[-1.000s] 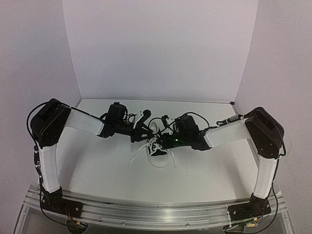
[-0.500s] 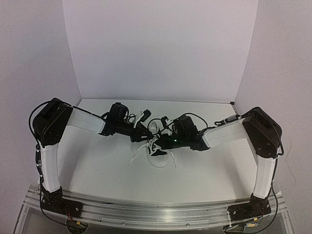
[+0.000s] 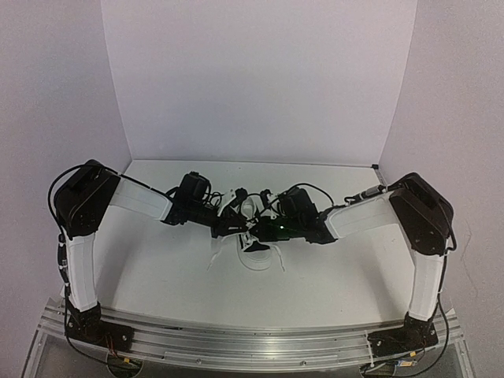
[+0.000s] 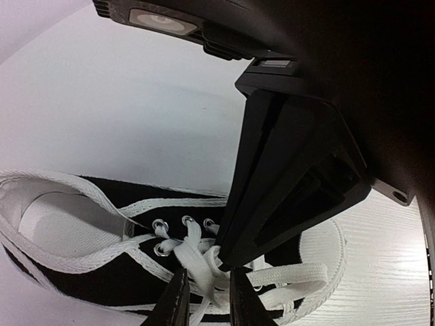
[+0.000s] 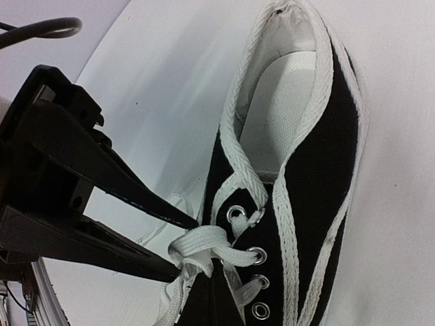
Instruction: Tie the shoes
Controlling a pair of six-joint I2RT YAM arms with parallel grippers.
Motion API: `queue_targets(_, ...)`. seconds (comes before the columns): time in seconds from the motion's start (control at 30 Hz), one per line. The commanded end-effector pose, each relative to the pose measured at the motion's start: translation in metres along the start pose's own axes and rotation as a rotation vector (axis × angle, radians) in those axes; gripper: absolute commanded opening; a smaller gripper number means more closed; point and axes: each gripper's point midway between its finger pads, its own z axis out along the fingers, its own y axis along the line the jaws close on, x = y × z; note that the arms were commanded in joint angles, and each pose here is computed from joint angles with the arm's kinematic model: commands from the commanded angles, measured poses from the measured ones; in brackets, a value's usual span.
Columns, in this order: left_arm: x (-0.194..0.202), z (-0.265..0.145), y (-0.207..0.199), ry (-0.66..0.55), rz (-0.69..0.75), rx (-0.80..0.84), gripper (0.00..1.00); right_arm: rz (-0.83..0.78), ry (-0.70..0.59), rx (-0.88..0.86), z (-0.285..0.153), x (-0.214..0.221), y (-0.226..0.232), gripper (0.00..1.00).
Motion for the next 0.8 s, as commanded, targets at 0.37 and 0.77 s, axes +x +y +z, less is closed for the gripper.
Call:
queue_targets(0.37,-0.011,-0.001,-0.001,-0.034,0.044,0.010,0.00,-0.005,-0.041,-0.013,0.008,-0.019,0.010,0.00)
queue_targets(0.77,-0.017,-0.008,0.000,-0.055,0.072,0.001,0.03,-0.033,-0.072,0.003,0.014,-0.025,0.006,0.00)
